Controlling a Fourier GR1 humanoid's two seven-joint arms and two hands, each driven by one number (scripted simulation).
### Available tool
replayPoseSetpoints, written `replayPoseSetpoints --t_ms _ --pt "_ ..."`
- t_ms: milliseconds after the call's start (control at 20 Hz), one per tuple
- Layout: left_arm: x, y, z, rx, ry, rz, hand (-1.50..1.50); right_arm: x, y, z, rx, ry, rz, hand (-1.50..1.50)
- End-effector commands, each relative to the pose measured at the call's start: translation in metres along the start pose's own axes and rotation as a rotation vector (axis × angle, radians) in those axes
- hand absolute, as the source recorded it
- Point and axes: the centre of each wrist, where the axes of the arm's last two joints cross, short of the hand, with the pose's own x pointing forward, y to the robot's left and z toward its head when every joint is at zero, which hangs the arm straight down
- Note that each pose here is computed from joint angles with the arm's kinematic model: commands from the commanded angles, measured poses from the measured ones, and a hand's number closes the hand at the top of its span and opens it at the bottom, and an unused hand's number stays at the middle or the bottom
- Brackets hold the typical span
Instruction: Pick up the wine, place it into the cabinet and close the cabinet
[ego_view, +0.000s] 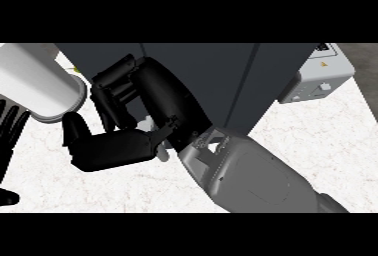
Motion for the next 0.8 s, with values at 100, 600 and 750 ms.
replayPoseSetpoints --t_ms 100,600,750 --pt "-0.009 0.0 0.003 0.023 0.001 0.009 -1.5 -0.021 -0.031 -0.005 -0.053 0.04 -0.016 1.5" --pt "-0.004 0.017 -0.008 0.003 -0.004 0.019 -1.5 -0.028 -0.087 -0.037 -0.113 0.047 0.043 1.5" --pt "0.005 0.005 -0.005 -0.02 -0.013 0.009 -1.5 -0.069 -0.117 -0.024 -0.118 0.051 0.089 1.5"
